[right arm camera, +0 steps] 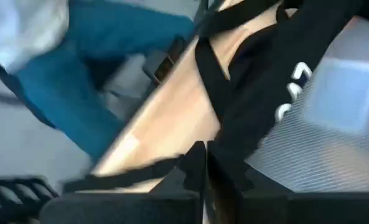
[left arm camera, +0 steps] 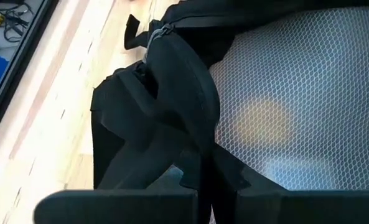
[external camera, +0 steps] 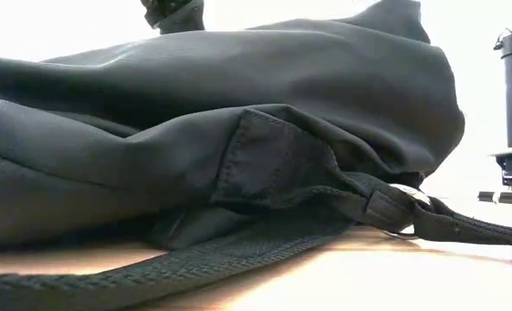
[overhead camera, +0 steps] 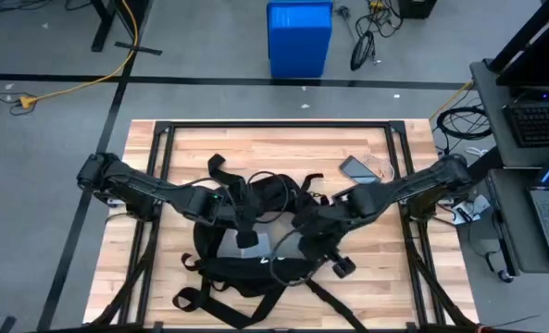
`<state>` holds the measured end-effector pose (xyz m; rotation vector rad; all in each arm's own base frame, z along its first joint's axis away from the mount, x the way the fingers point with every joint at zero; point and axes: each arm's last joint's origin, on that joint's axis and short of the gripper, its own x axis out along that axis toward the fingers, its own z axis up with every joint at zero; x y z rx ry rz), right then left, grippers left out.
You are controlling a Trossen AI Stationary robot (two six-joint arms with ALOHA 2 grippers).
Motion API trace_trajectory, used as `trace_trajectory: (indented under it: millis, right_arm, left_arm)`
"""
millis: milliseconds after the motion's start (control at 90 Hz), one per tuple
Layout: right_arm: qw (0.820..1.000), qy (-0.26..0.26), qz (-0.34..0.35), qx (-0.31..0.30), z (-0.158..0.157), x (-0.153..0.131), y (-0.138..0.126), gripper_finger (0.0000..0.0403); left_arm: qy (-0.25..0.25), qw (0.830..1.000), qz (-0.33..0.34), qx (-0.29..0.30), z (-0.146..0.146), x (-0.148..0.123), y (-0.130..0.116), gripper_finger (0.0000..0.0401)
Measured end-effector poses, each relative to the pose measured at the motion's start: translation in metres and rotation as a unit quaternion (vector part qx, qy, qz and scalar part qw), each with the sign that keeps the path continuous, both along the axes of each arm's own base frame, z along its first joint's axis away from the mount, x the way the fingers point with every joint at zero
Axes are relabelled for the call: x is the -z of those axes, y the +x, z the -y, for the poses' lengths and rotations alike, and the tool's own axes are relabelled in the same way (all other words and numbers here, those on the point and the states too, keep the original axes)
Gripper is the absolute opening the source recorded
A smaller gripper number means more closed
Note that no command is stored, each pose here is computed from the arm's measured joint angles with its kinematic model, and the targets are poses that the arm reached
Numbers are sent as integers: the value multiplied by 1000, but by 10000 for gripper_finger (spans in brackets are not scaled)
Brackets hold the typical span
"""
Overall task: Unpack backpack
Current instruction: Put the charger cable into the black backpack
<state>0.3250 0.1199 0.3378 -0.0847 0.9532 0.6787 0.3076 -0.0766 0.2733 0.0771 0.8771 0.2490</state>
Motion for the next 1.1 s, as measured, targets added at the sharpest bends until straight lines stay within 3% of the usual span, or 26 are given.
trace_trajectory:
  millis: [144,400,522,656,756,844,1000,1100]
  right_arm:
    - [997,31,-31,66,0,1,4,19]
    - [992,-4,-78,104,2,54,42,139]
    - [986,11,-147,82,-2,93,58,177]
    - [981,13,-188,47,-12,128,67,190]
    - [974,3,-218,59,-12,148,71,175]
    - [971,1,-229,65,-9,148,69,136]
    - [976,-12,-202,80,-3,128,65,26]
    - [980,-39,-163,107,4,106,60,11]
  left_arm:
    - [-1,1000,4,0,0,0,1,0]
    - [-3,1000,7,-2,0,-1,1,0]
    - [-4,1000,7,-4,0,-1,1,0]
    - [-4,1000,7,-4,0,-1,1,0]
    - [-4,1000,7,-4,0,-1,1,0]
    - [-4,1000,7,-4,0,-1,1,0]
    - [-5,1000,8,-3,1,-1,1,0]
    - [-6,1000,8,-2,1,-1,1,0]
